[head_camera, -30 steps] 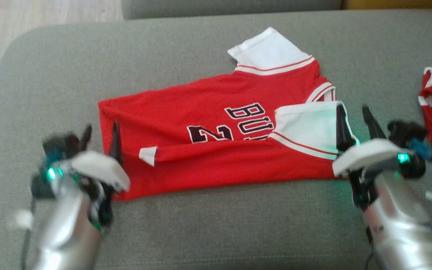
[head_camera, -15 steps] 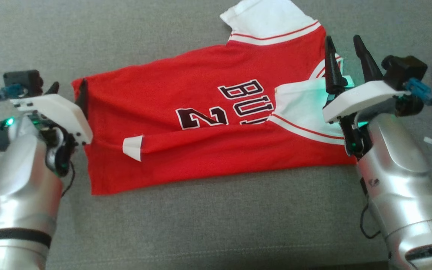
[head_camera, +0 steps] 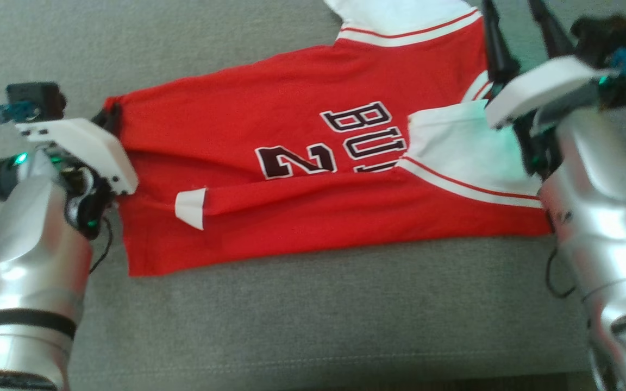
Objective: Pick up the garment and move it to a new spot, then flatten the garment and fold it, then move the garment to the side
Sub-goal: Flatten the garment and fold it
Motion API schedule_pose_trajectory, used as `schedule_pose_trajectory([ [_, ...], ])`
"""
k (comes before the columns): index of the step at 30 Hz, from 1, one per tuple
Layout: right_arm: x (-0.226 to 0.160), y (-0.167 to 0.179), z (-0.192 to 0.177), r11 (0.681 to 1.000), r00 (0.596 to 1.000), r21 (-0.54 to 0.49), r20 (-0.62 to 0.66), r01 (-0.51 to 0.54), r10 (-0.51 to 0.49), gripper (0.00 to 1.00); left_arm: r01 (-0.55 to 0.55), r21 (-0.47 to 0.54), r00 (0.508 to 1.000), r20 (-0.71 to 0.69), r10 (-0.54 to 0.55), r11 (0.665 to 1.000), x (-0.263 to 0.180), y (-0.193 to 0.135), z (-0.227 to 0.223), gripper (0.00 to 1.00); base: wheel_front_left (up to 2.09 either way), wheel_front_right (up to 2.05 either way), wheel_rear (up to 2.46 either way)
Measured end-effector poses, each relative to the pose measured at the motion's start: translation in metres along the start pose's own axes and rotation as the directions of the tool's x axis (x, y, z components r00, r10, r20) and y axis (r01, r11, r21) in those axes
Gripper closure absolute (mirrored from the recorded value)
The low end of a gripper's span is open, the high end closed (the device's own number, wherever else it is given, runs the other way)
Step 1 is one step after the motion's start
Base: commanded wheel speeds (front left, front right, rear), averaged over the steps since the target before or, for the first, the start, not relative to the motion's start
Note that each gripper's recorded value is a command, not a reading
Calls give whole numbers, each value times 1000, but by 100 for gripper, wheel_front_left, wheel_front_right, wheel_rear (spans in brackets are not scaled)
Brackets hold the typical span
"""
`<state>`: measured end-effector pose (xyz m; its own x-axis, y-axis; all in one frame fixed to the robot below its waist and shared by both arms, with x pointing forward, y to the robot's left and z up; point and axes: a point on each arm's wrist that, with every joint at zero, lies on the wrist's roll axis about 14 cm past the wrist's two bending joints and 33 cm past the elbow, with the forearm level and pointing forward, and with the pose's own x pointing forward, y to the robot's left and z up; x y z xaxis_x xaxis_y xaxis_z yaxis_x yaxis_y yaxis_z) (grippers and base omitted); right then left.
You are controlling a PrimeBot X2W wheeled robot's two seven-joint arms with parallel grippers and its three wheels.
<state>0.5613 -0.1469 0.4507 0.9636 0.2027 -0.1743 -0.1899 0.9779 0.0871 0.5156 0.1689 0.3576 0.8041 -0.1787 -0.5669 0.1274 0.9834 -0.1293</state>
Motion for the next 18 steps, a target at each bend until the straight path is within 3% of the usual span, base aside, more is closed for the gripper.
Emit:
schedule_pose_trajectory([
  [9,50,6,16,993,998,-109,-38,-53,49,0,22,-22,998,55,-21,1000,7,-5,4,100,0,0,0],
  [18,88,25,-25,971,969,-201,-234,-129,80,0,33,23,991,132,-36,999,13,-3,12,100,0,0,0],
])
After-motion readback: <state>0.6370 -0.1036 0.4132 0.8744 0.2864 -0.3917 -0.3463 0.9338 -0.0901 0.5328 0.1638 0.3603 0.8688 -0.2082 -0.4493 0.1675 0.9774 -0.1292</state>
